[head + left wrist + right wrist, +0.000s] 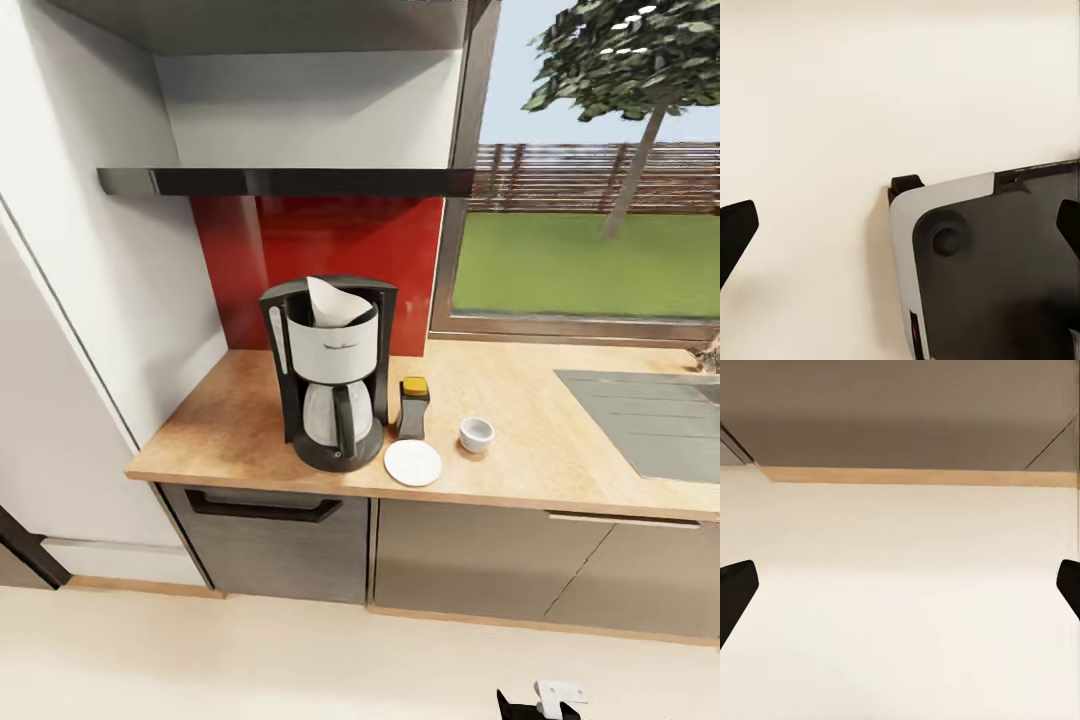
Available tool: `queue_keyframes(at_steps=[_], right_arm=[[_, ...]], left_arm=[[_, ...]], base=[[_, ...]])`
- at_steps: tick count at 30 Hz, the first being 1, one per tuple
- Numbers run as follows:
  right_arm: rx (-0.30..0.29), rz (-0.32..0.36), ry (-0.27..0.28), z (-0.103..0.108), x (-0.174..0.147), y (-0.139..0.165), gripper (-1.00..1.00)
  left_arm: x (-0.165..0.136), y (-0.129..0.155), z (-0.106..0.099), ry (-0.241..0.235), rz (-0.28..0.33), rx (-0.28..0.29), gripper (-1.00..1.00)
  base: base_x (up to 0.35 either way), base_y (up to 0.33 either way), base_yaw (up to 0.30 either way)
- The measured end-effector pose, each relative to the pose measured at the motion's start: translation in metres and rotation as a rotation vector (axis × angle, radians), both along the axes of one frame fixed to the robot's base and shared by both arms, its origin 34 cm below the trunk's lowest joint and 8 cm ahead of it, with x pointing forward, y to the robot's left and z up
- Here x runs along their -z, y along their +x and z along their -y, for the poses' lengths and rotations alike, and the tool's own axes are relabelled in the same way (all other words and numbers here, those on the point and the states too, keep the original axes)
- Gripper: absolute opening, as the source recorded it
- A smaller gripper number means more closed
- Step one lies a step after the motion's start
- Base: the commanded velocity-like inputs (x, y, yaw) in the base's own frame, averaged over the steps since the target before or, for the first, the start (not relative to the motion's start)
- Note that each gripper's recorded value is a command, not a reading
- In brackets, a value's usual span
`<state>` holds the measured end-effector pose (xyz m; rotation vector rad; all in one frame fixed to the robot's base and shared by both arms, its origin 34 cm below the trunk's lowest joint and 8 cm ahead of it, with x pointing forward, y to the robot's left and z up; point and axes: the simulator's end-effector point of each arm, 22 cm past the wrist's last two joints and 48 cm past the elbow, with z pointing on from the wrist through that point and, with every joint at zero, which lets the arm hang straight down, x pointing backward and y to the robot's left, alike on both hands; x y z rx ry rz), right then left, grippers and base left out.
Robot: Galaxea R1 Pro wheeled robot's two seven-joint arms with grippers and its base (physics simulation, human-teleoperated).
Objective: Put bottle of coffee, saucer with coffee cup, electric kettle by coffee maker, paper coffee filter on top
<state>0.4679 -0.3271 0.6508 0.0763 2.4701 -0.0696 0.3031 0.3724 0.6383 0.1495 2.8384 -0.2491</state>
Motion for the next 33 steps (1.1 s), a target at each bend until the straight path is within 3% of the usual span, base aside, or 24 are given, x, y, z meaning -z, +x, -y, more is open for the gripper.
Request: queue_keyframes(at_steps=[7,24,33], right_arm=[[0.001,0.004,0.0,0.0,-0.001,0.001,1.0],[0.003,0.01,0.0,0.001,-0.003,0.003,1.0],[0.004,0.01,-0.001,0.001,-0.003,0.003,1.0]], left_arm=[[0.001,0.002,0.012,-0.015,0.009,-0.009,1.0],[0.0,0.004,0.014,-0.019,0.016,-0.015,1.0],[0.0,0.004,0.013,-0.018,0.017,-0.017,1.0]], base=[[0.0,0.0,-0.271],[0.001,-0.001,-0.288],[0.139,-0.163,-0.296]])
